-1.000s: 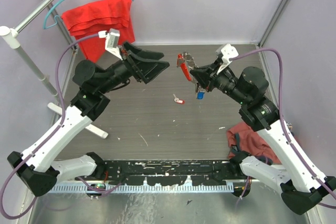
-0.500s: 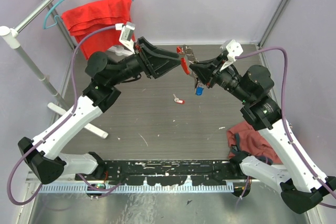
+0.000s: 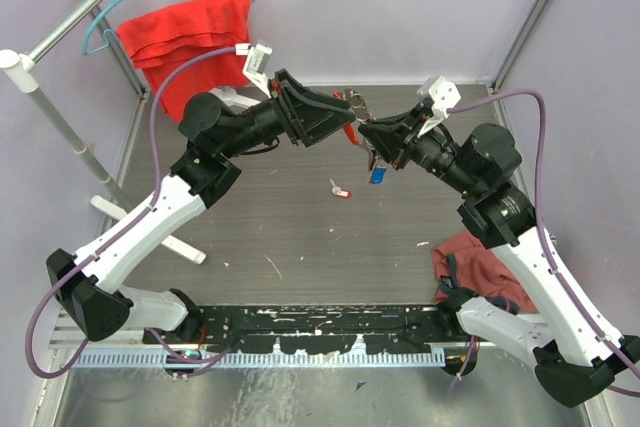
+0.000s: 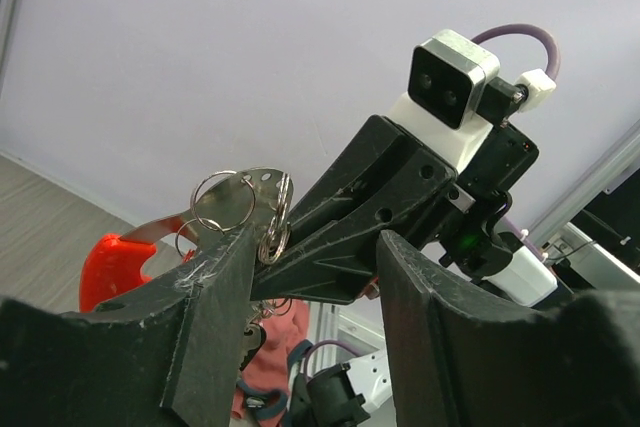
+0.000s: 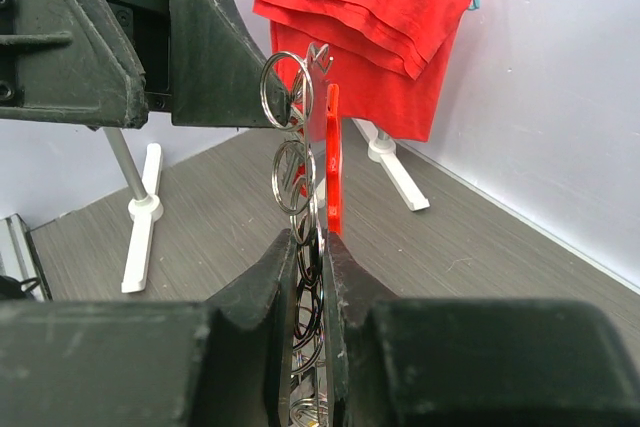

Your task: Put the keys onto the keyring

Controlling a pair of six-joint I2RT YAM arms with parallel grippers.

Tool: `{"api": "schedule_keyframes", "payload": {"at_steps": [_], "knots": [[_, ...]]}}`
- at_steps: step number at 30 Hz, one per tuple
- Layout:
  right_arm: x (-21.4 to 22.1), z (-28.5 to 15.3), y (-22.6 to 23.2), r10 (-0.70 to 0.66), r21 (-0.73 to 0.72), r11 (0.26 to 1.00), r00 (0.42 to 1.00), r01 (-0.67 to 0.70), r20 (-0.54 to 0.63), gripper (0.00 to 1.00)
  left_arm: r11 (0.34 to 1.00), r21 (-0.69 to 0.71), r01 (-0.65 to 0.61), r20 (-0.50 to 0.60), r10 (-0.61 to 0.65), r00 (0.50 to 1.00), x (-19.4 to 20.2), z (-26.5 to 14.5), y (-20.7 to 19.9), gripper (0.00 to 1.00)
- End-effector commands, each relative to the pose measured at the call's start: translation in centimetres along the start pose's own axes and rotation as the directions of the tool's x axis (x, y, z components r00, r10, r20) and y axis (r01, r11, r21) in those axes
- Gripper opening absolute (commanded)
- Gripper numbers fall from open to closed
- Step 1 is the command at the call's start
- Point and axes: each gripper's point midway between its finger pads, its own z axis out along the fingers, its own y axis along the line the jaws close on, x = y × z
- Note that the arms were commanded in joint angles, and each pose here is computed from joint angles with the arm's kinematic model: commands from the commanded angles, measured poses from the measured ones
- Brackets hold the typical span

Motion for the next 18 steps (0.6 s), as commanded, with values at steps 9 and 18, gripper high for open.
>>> {"api": "schedule_keyframes", "payload": {"at_steps": [9, 18], "knots": [[-5.0, -0.5, 1.2, -0.035, -0.039, 0.998, 0.989, 0.041, 0.144, 0.01, 1.000, -0.003, -0.008, 0.035, 0.009, 0.999, -1.3, 0.4, -0.6, 0.58], [-4.2, -0.4, 1.1, -0.028, -0.039, 0.999, 0.993, 0.032, 0.118, 0.01, 1.000, -0.019, -0.011, 0.039, 0.012, 0.999, -1.4, 0.6, 0.0, 0.53]]}}
